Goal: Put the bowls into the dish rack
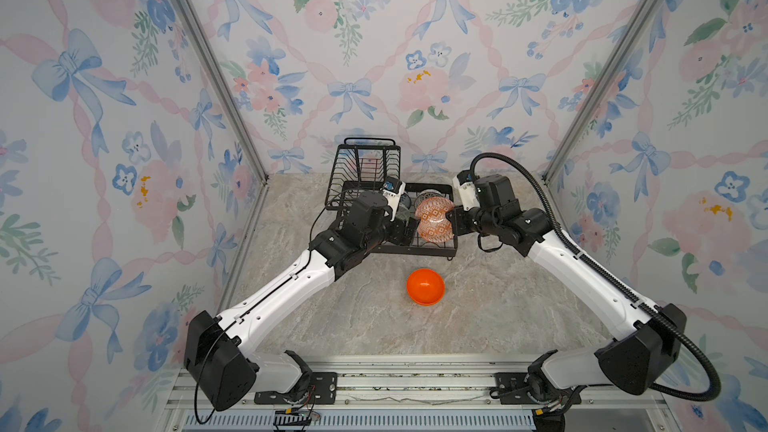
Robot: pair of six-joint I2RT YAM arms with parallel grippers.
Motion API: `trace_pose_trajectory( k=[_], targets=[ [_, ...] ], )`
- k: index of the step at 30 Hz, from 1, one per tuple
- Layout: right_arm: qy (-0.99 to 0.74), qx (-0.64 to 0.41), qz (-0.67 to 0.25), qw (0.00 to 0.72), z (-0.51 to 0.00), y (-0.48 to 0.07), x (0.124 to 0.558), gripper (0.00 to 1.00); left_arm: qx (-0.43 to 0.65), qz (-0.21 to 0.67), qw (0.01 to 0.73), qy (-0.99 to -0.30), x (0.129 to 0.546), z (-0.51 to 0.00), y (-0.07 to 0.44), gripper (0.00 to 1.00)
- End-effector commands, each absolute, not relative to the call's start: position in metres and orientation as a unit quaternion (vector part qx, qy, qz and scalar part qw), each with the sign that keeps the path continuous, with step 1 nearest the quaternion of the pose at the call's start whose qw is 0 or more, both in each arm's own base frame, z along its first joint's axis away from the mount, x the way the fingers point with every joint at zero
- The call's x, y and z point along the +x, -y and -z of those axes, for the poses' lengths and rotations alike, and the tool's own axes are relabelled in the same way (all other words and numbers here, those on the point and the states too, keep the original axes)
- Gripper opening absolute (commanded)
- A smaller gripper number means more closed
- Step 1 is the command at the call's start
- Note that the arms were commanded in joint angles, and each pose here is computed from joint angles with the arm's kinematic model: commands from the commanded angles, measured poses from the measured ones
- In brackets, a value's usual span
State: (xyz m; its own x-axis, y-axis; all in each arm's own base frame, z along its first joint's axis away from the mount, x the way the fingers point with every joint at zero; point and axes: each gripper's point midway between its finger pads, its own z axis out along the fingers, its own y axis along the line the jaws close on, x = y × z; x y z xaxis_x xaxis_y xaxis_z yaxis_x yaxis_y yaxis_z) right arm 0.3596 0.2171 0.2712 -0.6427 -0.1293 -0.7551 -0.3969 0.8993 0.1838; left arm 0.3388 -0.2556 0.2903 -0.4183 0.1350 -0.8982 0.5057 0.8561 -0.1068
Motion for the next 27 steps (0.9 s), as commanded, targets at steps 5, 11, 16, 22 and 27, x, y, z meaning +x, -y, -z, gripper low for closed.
trace_pose_trajectory(
  k=[5, 11, 16, 22, 27],
  targets=[
    [-0.873, -0.168, -0.151, 0.432, -0.274, -0.222, 0.381, 0.00, 0.146, 0.184, 0.485, -0.843, 0.321, -0.259, 0.218, 0.98],
    [-0.872, -0.180, -0.109, 0.442, -0.250, -0.220, 0.401, 0.00, 0.121, 0.177, 0.467, -0.858, 0.309, -0.232, 0.197, 0.98],
    [-0.867, -0.183, -0.074, 0.457, -0.236, -0.219, 0.413, 0.00, 0.111, 0.175, 0.448, -0.870, 0.302, -0.210, 0.190, 0.98],
    [-0.848, -0.205, -0.030, 0.488, -0.227, -0.230, 0.417, 0.00, 0.099, 0.171, 0.425, -0.883, 0.296, -0.186, 0.182, 0.98],
    [-0.834, -0.220, 0.009, 0.507, -0.223, -0.241, 0.422, 0.00, 0.090, 0.169, 0.420, -0.887, 0.294, -0.178, 0.175, 0.98]
  ],
)
